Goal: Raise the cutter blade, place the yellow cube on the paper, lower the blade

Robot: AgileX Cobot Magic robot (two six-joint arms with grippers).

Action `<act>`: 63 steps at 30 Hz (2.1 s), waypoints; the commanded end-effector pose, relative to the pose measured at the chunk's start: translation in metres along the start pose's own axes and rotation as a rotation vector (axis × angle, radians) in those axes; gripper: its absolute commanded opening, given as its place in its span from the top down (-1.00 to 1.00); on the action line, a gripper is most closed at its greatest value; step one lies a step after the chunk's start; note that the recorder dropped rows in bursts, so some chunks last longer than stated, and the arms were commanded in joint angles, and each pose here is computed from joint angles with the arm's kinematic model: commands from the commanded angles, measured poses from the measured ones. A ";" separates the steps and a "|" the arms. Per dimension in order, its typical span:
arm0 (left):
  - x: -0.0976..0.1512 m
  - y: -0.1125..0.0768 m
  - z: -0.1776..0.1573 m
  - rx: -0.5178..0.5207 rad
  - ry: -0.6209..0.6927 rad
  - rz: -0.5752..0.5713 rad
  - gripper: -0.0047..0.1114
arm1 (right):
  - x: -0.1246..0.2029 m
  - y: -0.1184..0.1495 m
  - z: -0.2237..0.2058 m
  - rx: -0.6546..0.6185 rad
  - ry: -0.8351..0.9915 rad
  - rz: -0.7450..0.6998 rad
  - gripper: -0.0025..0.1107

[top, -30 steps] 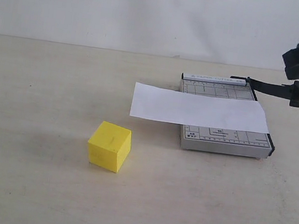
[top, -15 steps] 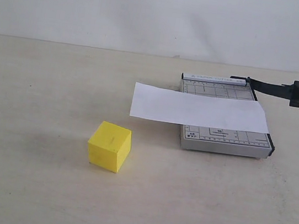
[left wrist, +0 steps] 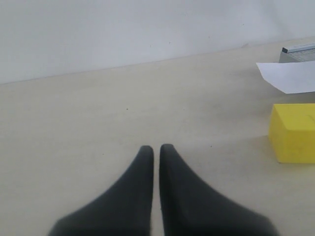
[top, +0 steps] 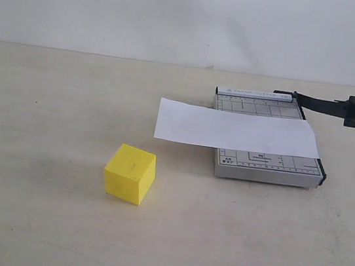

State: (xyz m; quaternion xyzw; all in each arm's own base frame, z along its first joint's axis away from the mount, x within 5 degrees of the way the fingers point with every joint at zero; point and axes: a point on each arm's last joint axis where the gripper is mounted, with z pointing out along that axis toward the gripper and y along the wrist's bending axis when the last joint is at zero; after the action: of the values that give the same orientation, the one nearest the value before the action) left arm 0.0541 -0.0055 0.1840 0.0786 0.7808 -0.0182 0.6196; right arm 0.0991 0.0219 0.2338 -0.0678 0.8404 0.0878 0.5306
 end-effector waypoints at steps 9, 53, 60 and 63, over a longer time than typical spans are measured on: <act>-0.001 0.000 0.000 -0.002 -0.014 0.002 0.84 | -0.004 -0.003 0.000 0.029 -0.080 0.072 0.96; -0.039 -0.001 -0.009 0.076 -0.434 -0.303 0.84 | -0.007 -0.007 0.008 0.062 -0.097 0.093 0.96; -0.053 0.001 -0.017 0.085 -0.613 -0.303 0.84 | 0.008 -0.012 0.012 0.107 -0.131 0.095 0.96; -0.056 0.001 -0.019 0.087 -0.654 -0.303 0.84 | 0.018 -0.014 0.014 0.115 -0.114 0.111 0.96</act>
State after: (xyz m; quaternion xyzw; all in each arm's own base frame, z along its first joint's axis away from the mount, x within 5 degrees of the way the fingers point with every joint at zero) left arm 0.0501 -0.0082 0.2376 -0.0149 0.5666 -0.1589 0.8084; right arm 0.1074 0.0125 0.2169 0.0093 0.8150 0.0758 0.5745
